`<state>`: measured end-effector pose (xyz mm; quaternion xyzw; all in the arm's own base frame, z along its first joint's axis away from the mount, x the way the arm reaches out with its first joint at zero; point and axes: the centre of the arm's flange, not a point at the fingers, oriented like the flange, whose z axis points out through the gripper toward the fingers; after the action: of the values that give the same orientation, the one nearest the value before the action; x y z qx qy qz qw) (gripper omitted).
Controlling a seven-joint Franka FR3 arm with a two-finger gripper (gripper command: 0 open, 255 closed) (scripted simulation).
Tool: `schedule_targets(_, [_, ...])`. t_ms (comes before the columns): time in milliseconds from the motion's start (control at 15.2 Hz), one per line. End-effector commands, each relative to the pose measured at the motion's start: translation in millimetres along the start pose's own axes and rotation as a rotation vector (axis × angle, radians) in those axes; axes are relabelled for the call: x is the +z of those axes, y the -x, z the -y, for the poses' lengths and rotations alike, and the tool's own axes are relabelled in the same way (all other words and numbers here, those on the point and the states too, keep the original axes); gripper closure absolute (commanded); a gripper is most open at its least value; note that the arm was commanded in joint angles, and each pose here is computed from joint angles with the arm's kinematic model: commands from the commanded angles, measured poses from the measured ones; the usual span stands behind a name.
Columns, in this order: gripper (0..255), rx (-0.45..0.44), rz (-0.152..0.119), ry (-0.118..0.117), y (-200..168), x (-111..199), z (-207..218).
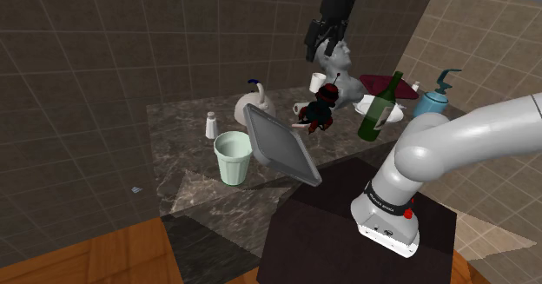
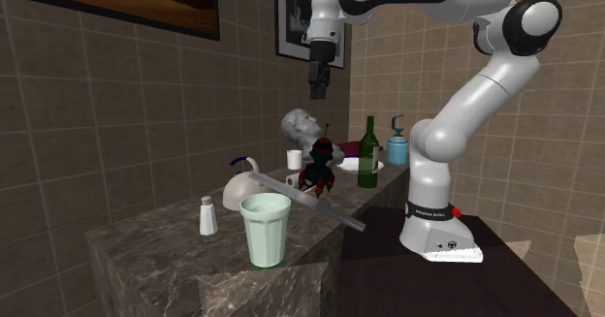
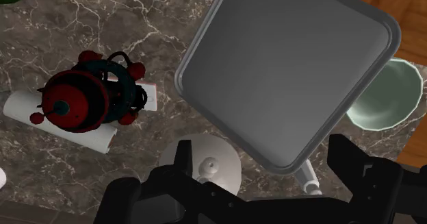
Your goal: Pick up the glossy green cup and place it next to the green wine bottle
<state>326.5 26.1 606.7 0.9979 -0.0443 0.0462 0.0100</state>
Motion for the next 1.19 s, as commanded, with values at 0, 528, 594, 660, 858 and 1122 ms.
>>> schedule_targets(0, [0, 0.000, 0.000, 0.000, 0, 0, 0])
schedule_targets(528, [0, 0.049, 0.029, 0.049, -16, 60, 94])
schedule_targets(594, [0, 0.055, 0.032, 0.055, -18, 67, 106])
schedule_targets(660, [0, 0.062, 0.036, 0.062, -21, 75, 117])
schedule_targets(858, [0, 0.080, 0.047, 0.080, -28, 99, 151])
schedule_targets(1122, [0, 0.105, 0.061, 0.105, -37, 133, 195])
